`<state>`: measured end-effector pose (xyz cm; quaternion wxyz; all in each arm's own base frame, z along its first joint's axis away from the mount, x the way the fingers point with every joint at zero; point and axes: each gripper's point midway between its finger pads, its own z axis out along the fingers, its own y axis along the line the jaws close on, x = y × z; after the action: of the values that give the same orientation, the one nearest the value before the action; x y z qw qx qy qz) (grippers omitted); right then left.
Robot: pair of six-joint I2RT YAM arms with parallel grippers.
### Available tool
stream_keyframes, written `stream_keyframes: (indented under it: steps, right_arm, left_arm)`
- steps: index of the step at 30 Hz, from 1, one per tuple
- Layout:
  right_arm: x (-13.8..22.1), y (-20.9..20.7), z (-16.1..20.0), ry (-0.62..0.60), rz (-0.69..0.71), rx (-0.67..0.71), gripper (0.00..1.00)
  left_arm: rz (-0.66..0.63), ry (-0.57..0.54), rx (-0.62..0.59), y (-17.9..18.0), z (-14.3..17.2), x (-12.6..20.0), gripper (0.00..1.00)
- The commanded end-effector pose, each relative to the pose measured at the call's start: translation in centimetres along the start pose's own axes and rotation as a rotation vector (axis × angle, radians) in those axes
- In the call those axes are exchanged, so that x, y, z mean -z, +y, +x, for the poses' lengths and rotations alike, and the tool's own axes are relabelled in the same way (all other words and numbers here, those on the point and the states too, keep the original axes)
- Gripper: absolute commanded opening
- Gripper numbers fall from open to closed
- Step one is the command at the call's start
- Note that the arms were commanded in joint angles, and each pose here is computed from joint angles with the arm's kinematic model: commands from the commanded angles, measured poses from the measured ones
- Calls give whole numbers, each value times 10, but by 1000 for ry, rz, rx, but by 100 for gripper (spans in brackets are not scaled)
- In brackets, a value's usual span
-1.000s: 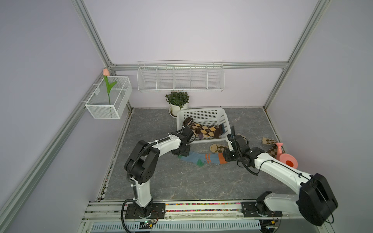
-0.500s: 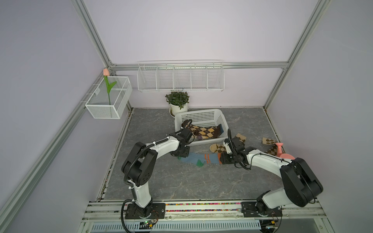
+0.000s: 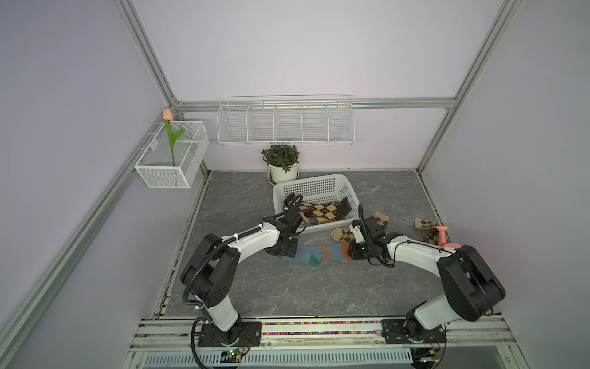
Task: Place the socks together as a pair
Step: Pick up a pair of socks from the center of the board.
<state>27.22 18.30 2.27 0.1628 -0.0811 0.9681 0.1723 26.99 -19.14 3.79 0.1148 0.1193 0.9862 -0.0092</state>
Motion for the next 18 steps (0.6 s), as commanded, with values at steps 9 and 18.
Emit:
stream_keyframes:
  steps: [9,18]
  right_arm:
    - [2,-6,20,56,17,18,15]
    - [5,-5,20,48,8,30,15]
  left_arm:
    - [-143,-104,112,37,4,34,61]
    - [-89,-121,172,33,21,13,72]
